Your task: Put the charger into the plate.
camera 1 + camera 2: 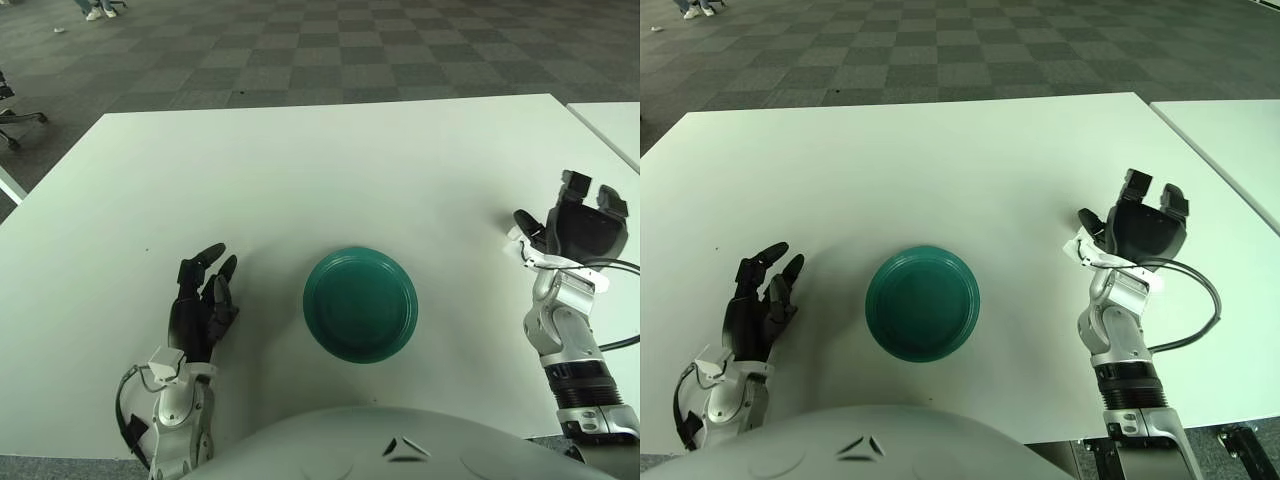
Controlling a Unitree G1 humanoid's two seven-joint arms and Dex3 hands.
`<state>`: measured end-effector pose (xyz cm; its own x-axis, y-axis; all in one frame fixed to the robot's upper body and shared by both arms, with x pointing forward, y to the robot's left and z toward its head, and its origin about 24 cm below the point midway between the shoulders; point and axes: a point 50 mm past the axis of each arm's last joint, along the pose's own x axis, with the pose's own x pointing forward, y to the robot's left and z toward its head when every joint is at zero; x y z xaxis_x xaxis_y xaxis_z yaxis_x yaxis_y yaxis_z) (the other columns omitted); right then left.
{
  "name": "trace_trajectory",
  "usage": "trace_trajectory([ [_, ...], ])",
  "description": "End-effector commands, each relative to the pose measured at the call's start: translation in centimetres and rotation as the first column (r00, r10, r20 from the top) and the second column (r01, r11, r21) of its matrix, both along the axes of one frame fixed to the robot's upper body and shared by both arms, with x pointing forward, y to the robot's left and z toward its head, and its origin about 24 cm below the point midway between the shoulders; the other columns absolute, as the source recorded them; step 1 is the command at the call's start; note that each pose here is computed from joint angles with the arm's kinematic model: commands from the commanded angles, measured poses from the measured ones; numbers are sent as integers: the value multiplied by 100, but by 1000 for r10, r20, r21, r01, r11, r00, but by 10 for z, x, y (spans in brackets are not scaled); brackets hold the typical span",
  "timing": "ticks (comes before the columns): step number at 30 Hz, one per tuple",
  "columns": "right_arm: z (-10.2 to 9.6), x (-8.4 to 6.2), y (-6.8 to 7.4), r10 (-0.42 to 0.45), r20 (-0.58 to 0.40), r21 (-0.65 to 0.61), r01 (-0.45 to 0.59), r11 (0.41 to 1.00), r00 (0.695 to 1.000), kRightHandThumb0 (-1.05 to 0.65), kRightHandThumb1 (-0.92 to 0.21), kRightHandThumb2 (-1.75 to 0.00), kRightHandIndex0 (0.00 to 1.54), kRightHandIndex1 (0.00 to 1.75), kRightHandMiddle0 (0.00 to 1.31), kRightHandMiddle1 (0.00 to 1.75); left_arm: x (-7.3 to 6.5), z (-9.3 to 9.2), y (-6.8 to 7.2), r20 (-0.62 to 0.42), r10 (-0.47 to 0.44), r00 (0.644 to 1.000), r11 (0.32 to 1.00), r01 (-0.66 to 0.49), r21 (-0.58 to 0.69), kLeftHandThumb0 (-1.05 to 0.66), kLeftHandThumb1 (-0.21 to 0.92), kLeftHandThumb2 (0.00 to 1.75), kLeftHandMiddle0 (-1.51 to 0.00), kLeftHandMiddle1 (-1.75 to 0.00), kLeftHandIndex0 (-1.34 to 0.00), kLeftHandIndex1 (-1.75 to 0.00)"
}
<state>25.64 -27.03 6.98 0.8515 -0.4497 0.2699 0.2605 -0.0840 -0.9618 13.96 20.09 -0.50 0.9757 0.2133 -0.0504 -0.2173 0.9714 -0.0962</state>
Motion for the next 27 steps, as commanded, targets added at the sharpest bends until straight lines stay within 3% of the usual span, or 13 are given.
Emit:
trace_trajectory([
  [1, 3, 12, -12, 1, -58, 23, 0, 1000, 998, -101, -92, -85, 30, 1, 0, 60, -3, -10, -1, -63, -27, 998, 1000, 26, -18, -71, 92, 76, -44, -22, -11, -100],
  [12, -7, 22, -25, 50, -182, 114, -29, 993, 982, -104, -92, -71, 29, 1, 0, 60, -3, -9, -1, -62, -37, 997, 999, 35, -35, -71, 92, 74, -40, -21, -8, -99],
  [27, -17, 20, -9, 149, -219, 168, -113, 979, 964, -104, -92, -67, 32, 2, 0, 61, -1, -8, -2, -66, -40, 997, 998, 37, -56, -67, 92, 73, -41, -24, -10, -100],
])
